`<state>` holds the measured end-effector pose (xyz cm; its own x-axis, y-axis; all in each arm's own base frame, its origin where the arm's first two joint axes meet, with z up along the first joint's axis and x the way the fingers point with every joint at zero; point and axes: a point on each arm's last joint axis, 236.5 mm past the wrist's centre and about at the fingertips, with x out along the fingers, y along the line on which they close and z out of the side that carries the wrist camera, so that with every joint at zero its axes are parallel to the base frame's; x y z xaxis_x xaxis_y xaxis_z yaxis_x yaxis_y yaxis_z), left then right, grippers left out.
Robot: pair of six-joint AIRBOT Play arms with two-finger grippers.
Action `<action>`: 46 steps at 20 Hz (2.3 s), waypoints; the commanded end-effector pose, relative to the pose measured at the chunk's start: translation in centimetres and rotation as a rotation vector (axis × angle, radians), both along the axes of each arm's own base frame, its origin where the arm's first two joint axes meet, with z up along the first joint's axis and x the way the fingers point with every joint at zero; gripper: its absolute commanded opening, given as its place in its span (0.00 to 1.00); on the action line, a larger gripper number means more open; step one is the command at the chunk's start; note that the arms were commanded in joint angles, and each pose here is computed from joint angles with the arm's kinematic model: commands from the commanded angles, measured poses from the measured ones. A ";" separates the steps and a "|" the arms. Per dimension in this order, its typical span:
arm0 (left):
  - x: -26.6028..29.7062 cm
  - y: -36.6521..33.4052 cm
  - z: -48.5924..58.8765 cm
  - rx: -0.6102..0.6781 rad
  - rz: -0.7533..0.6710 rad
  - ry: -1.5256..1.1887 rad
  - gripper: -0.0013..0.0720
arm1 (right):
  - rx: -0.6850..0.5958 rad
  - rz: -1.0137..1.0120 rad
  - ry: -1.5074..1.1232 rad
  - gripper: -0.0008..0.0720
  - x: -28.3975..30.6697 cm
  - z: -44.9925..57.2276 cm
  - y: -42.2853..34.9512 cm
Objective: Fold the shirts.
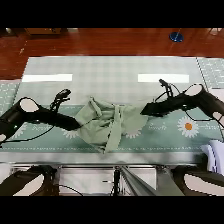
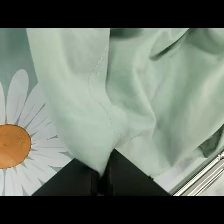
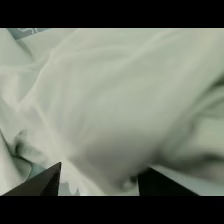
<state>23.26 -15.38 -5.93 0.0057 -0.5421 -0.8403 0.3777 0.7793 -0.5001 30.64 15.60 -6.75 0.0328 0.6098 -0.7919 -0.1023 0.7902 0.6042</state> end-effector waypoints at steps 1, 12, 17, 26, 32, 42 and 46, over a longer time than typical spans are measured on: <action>0.0 -0.2 0.3 -0.009 0.000 0.001 0.06 | -0.037 -0.031 -0.001 0.56 1.0 -2.6 1.8; 11.3 5.4 19.3 -0.159 0.287 -0.460 0.05 | 0.066 -0.127 -0.620 0.06 5.2 23.7 -2.4; 11.9 9.6 39.5 -0.305 0.491 -0.866 0.05 | 0.083 -0.344 -1.013 0.06 3.3 41.1 -6.6; 1.3 2.4 48.3 -0.406 0.243 -0.918 0.05 | 0.335 -0.295 -1.039 0.06 -4.1 49.0 -1.9; -6.6 -0.1 43.4 -0.345 0.206 -0.657 0.05 | 0.088 -0.142 -0.610 0.05 -11.8 38.6 -1.8; -8.7 0.0 18.2 -0.423 0.517 -0.020 0.05 | -0.100 -0.162 -0.248 0.05 -11.7 22.0 -4.0; -5.5 1.4 8.8 -0.452 0.693 0.060 0.05 | -0.080 -0.205 -0.239 0.06 -5.3 12.2 -1.6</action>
